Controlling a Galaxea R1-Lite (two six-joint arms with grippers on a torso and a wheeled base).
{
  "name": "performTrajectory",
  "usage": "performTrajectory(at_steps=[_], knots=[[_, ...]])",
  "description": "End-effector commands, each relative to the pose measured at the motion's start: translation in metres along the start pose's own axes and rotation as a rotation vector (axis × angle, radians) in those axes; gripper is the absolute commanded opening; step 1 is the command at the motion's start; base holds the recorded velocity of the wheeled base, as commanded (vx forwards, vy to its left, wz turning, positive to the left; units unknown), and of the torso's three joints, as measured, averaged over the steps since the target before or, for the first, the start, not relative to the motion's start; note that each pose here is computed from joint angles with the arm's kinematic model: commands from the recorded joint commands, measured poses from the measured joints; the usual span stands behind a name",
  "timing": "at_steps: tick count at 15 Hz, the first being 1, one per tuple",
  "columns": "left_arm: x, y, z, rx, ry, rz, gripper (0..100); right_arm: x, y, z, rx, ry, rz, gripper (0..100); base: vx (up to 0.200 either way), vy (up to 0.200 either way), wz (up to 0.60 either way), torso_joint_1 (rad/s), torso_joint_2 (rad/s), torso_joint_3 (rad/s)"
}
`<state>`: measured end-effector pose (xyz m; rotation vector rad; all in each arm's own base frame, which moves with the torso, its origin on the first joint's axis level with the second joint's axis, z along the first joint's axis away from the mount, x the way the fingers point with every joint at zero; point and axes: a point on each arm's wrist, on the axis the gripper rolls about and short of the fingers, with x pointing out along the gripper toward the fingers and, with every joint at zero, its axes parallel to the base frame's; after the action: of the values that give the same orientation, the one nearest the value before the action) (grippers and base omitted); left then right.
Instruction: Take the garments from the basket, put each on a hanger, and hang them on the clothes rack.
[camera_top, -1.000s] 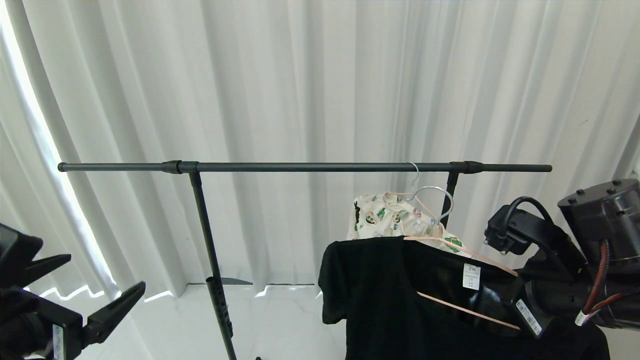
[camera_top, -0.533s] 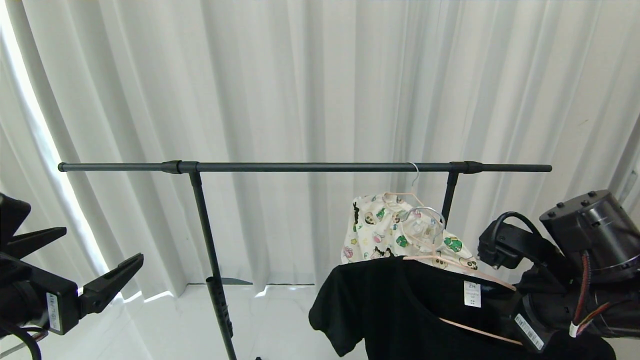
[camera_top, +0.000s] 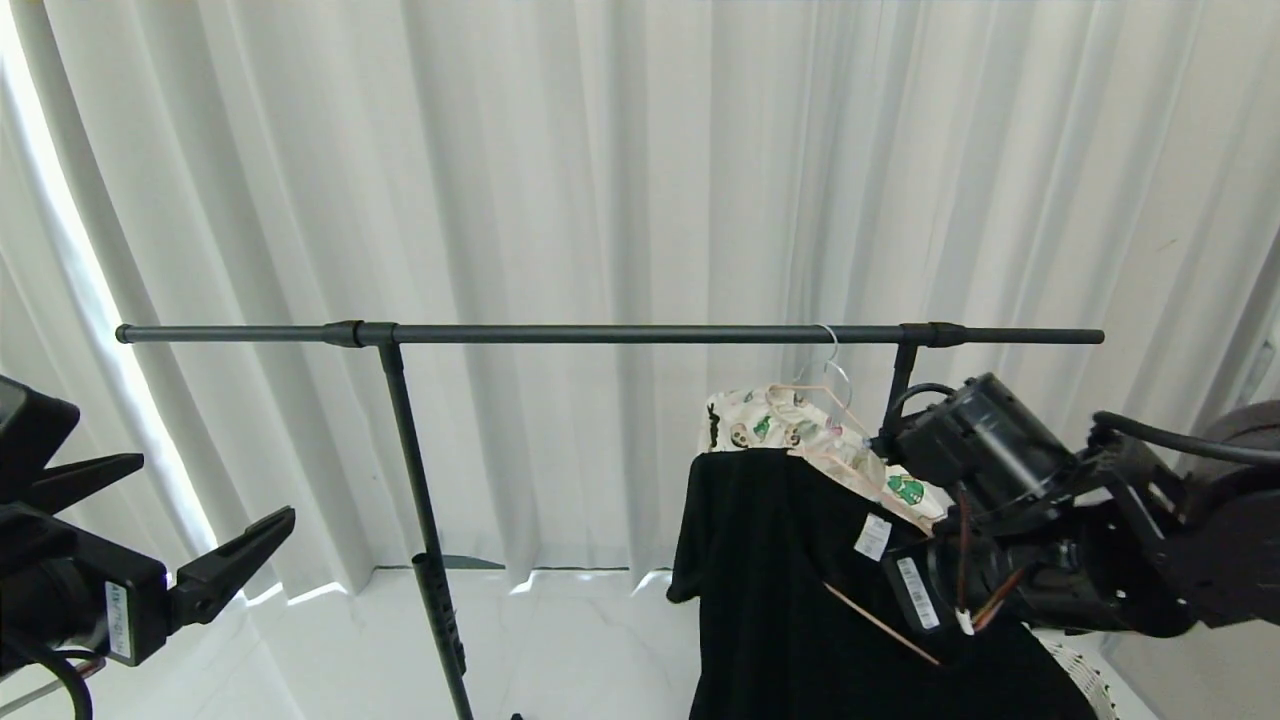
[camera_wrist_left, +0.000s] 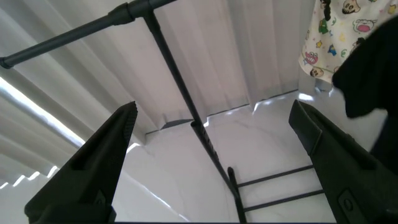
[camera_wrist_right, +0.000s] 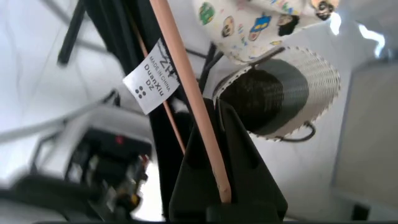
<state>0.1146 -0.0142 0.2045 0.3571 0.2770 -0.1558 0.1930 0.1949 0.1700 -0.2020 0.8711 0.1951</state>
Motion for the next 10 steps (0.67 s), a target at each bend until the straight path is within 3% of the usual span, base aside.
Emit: performTrajectory(at_steps=[1,5,7,10], knots=[[0.002,-0.001,-0.001,0.002,0.007,-0.01,100,0.021,0.022,0.011,-0.012,0.01,-0.023,0,0.0,0.0,0.0,0.0,0.0,0.0],[0.002,-0.003,-0.003,0.007,0.011,-0.022,100,0.025,0.031,0.026,0.046,-0.105,0.027,0,0.0,0.0,0.0,0.0,0.0,0.0],[0.002,-0.004,-0.002,0.009,0.007,-0.027,100,0.024,0.031,0.028,0.026,-0.123,0.033,0,0.0,0.0,0.0,0.0,0.0,0.0],[0.001,-0.005,-0.002,0.009,0.003,-0.034,100,0.024,0.031,0.031,0.019,-0.146,0.03,0,0.2,0.0,0.0,-0.002,0.0,-0.002]])
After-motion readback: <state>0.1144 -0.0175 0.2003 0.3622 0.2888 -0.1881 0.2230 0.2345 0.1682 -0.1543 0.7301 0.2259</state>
